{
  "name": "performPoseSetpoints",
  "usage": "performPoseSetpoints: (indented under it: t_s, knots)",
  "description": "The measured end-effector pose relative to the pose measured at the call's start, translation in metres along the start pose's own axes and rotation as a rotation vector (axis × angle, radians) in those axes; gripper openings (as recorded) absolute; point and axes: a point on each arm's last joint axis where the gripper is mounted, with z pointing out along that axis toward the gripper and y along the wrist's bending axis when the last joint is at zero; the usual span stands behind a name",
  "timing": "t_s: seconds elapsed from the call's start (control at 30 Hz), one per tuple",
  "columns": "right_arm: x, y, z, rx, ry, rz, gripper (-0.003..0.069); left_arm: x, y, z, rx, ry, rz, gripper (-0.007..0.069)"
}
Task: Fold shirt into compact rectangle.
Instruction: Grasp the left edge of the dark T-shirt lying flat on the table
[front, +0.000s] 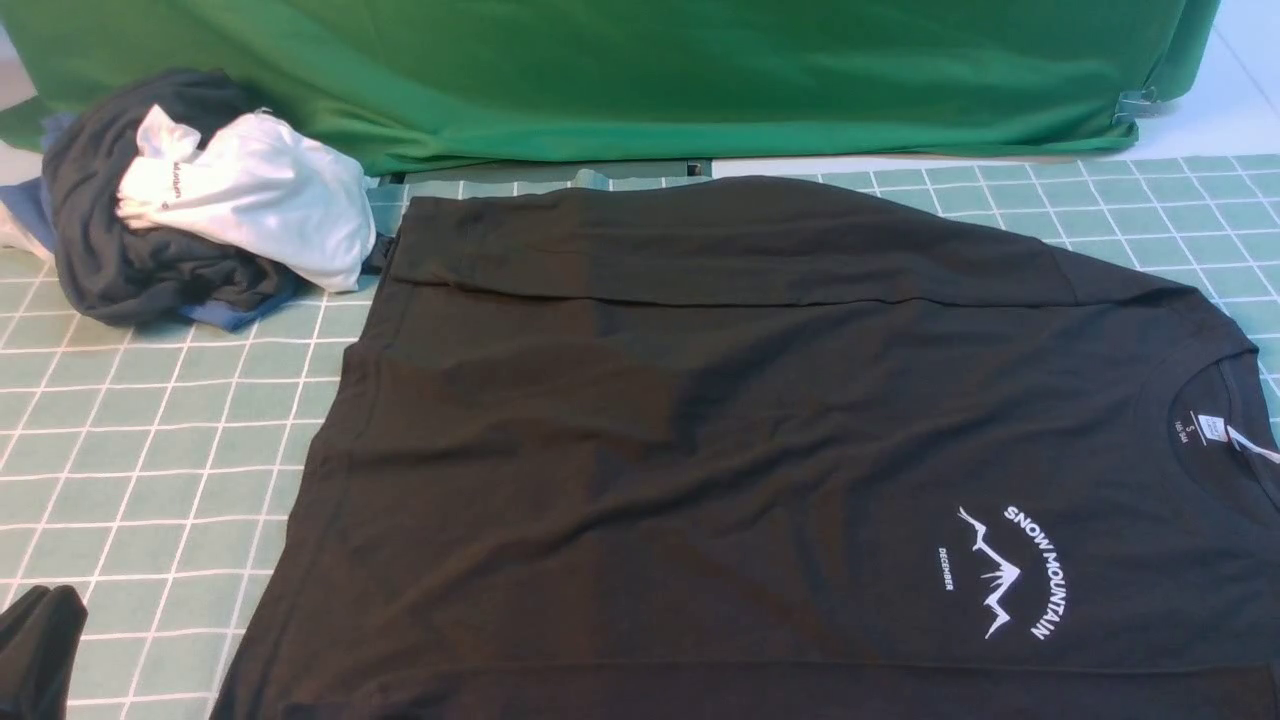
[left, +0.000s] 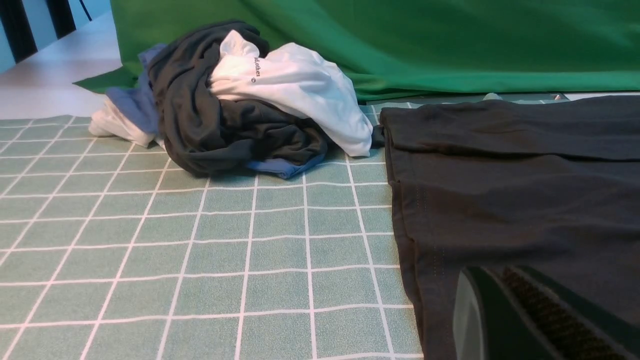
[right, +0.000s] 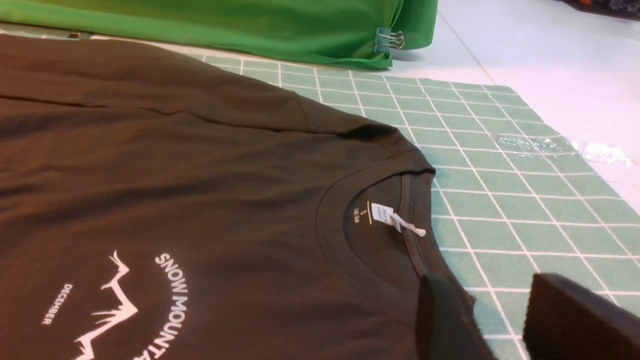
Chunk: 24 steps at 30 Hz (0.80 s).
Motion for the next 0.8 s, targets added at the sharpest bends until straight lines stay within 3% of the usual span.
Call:
performPoseSetpoints:
  t_s: [0.3, 0.57, 0.8]
  knots:
    - [0.000, 0.000, 0.000, 0.000, 0.000, 0.000, 0.0245, -0.003, 0.000, 0.000, -0.001, -0.036, -0.006, 0.0036]
    - [0.000, 0.000, 0.000, 0.000, 0.000, 0.000, 0.0245, -0.030, 0.004, -0.005, 0.014, -0.341, -0.322, 0.0036]
    - [0.000, 0.000, 0.000, 0.000, 0.000, -0.001, 0.0245, -0.042, 0.008, -0.011, 0.012, -0.496, -0.395, 0.0036]
